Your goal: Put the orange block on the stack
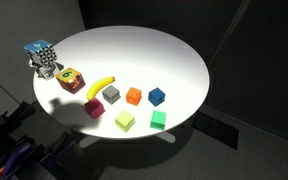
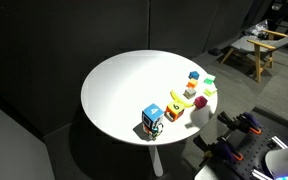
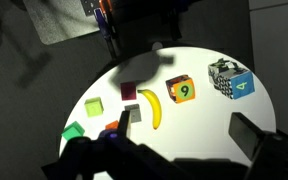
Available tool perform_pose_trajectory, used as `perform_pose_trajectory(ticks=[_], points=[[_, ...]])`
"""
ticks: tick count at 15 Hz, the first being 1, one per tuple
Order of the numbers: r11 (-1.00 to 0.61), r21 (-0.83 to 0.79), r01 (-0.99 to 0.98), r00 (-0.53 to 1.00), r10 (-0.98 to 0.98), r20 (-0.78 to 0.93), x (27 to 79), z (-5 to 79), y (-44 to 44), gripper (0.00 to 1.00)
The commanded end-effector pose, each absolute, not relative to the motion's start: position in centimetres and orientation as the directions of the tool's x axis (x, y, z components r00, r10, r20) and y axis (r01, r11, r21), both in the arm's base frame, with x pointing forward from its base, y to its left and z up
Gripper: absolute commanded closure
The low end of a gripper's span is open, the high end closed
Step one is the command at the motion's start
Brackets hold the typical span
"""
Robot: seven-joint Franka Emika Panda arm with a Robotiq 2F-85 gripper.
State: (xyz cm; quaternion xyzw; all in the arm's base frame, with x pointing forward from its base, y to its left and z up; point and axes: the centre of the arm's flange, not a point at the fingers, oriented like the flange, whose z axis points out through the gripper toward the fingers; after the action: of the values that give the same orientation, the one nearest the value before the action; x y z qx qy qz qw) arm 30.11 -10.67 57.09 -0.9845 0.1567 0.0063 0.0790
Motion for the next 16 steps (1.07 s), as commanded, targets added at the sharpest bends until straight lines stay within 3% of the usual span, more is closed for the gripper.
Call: perform_pose_trajectory(ticks=[1,8,16], points=[[-0.932,-0.132,-0.339,0.938,-0.346,0.031,31.8,56.3,-9.3,0.00],[-0.933,-0.075,-0.351,0.928,-0.357,0.109,35.6,54.4,-7.2,0.00],[-0.950,0.050,-0.307,0.951,-0.304,0.055,40.3,50.3,-6.0,0.00]])
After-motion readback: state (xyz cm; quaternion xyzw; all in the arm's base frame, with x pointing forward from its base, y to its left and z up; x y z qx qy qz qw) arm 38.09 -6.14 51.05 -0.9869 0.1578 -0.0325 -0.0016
